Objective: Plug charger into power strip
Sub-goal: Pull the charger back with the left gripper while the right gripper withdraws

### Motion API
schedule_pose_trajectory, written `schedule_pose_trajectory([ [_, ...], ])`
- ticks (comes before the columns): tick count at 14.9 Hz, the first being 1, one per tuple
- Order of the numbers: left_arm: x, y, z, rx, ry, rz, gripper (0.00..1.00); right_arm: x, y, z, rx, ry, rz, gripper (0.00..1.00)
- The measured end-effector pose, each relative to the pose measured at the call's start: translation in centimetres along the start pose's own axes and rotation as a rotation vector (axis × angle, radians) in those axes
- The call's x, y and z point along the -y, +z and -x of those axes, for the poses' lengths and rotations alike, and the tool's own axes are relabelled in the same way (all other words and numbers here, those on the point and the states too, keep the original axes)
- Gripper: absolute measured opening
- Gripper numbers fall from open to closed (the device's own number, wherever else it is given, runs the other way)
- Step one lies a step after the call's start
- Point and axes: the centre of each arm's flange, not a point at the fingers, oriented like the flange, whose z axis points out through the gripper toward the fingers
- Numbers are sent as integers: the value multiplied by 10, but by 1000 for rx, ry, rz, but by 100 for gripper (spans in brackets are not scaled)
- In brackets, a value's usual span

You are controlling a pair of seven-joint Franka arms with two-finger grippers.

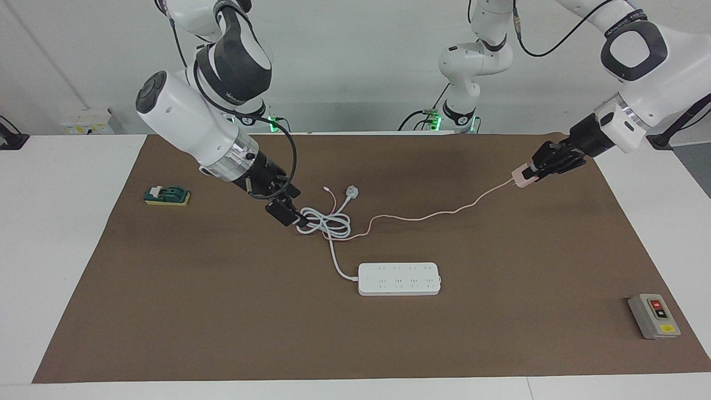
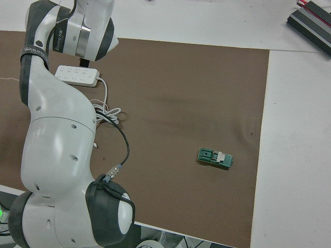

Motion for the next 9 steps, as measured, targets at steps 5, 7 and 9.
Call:
schedule_pose_trajectory([
  [5, -10, 10, -8, -67, -219, -110, 31, -23, -30, -43, -77, -378, 108, 100],
  [7, -20, 17, -6, -67, -282, -161, 31, -32, -46, -54, -106, -521, 152, 100],
  [9, -39, 26, -3, -70, -328, -195, 31, -40, -61, -61, -140, -658, 200, 100],
])
